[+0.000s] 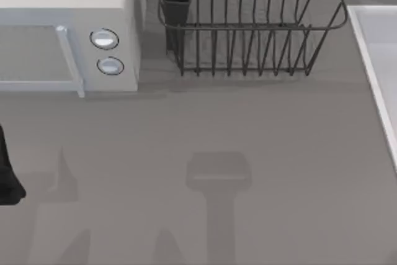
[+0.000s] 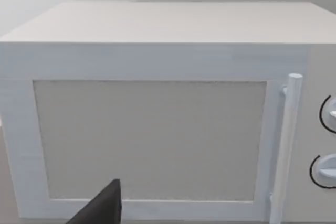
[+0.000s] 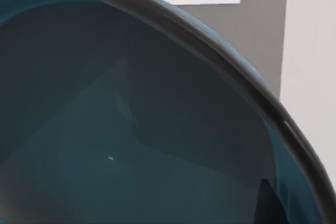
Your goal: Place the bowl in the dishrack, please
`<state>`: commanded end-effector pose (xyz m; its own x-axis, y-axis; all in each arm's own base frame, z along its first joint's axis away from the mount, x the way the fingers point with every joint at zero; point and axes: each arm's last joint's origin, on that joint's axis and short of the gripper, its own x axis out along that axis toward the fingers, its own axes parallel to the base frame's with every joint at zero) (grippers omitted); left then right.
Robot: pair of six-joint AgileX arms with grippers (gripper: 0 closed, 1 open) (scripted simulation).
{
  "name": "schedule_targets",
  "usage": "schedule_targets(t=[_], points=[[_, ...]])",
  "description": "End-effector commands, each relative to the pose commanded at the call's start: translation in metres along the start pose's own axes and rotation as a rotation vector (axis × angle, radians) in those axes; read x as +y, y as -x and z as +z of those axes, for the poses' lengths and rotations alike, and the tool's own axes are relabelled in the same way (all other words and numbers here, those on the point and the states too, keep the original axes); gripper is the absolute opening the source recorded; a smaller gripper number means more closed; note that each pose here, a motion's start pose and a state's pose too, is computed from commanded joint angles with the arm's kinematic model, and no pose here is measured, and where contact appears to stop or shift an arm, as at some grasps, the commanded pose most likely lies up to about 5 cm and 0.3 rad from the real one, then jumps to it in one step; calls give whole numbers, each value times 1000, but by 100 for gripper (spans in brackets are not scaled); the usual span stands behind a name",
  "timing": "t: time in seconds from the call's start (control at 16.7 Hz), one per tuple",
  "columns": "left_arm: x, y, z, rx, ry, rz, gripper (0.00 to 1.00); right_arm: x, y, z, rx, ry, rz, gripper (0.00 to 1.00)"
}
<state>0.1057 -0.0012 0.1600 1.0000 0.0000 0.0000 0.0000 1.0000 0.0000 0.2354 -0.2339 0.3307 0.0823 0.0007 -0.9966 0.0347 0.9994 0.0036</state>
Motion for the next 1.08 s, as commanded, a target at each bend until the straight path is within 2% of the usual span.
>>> schedule_targets(t=[0.18,0.36,0.54,0.72,0.84,0.9,0.96,1.08], points=[[0,0,0,0,0,0,100,12,1,16,-20,36,-73,0],[0,0,0,0,0,0,100,47,3,50,-82,119,-222,0],[0,0,0,0,0,0,100,116,6,92,-219,227,-391,0],[0,0,0,0,0,0,100,216,12,118,-462,322,-516,0],[0,0,0,0,0,0,100,293,21,114,-680,355,-538,0],[0,0,0,0,0,0,100,331,28,105,-798,357,-524,0],[0,0,0,0,0,0,100,366,35,91,-916,349,-494,0],[0,0,0,0,0,0,100,424,52,54,-1132,303,-391,0]])
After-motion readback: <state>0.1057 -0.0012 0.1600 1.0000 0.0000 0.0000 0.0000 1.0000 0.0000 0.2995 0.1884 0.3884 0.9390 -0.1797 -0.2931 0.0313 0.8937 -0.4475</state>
